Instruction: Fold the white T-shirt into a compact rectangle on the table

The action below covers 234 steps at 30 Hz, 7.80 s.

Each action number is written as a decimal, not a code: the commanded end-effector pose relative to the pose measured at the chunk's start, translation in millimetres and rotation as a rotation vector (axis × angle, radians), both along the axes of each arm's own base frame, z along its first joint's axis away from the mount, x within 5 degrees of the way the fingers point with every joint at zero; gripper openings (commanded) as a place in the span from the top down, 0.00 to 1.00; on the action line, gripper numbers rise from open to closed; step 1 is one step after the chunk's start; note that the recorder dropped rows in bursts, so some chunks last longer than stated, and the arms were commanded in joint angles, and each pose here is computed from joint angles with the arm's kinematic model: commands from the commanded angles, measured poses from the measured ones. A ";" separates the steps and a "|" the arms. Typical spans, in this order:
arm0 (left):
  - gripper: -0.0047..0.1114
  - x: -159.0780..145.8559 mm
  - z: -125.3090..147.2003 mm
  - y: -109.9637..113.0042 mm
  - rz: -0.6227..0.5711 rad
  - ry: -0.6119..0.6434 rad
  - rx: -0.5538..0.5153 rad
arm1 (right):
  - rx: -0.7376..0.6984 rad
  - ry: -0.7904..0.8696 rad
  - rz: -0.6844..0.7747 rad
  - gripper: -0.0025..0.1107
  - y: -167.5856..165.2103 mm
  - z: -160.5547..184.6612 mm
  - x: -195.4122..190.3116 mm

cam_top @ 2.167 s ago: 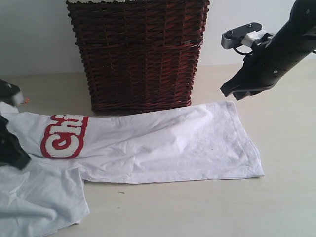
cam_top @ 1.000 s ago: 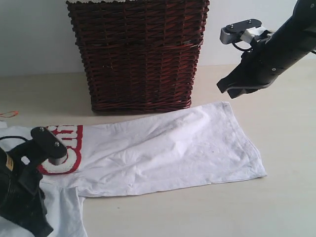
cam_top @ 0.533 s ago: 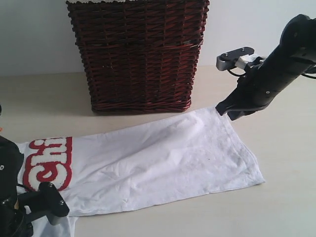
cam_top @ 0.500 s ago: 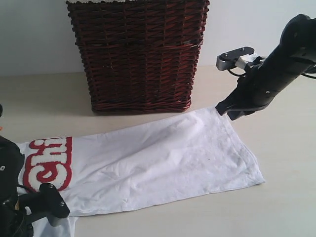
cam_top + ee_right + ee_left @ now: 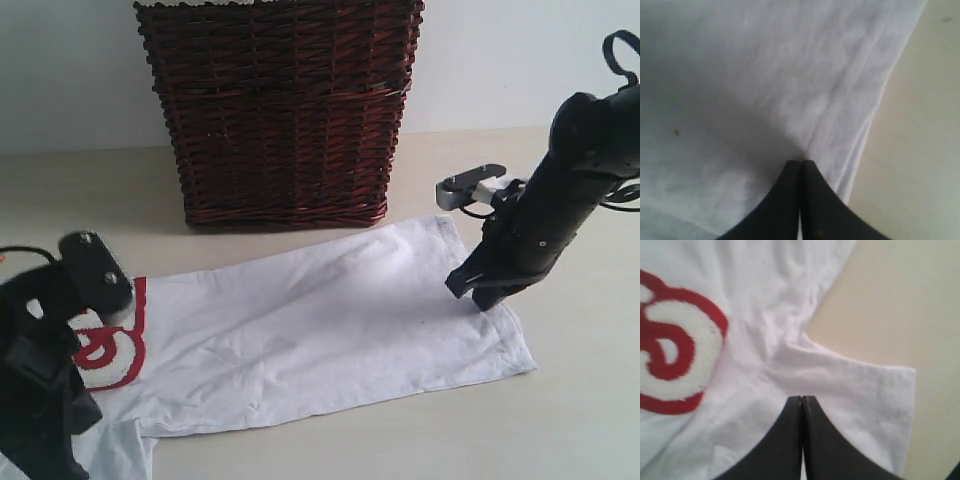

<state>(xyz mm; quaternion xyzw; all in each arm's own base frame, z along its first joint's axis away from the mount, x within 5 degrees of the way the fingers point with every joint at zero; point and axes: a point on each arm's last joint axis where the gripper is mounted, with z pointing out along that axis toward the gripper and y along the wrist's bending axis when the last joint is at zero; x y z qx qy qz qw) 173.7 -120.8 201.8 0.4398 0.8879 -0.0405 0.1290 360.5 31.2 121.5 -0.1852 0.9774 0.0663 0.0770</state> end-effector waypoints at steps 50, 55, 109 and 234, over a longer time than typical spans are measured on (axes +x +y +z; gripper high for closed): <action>0.96 -73.3 -89.8 -31.0 -0.370 0.329 0.330 | 0.136 -0.259 -0.043 0.98 6.8 132.3 -42.9; 0.96 -72.5 -78.3 -36.0 -0.370 0.338 0.306 | 0.138 -0.259 -0.044 0.98 6.9 132.4 -42.9; 0.96 15.0 -36.4 -21.6 -0.017 -0.037 0.164 | 0.182 -0.230 -0.059 0.98 10.3 132.1 -44.6; 0.96 64.6 12.2 -173.4 0.285 -0.102 -0.578 | 0.358 -1.459 -0.324 0.84 -23.4 270.8 -356.8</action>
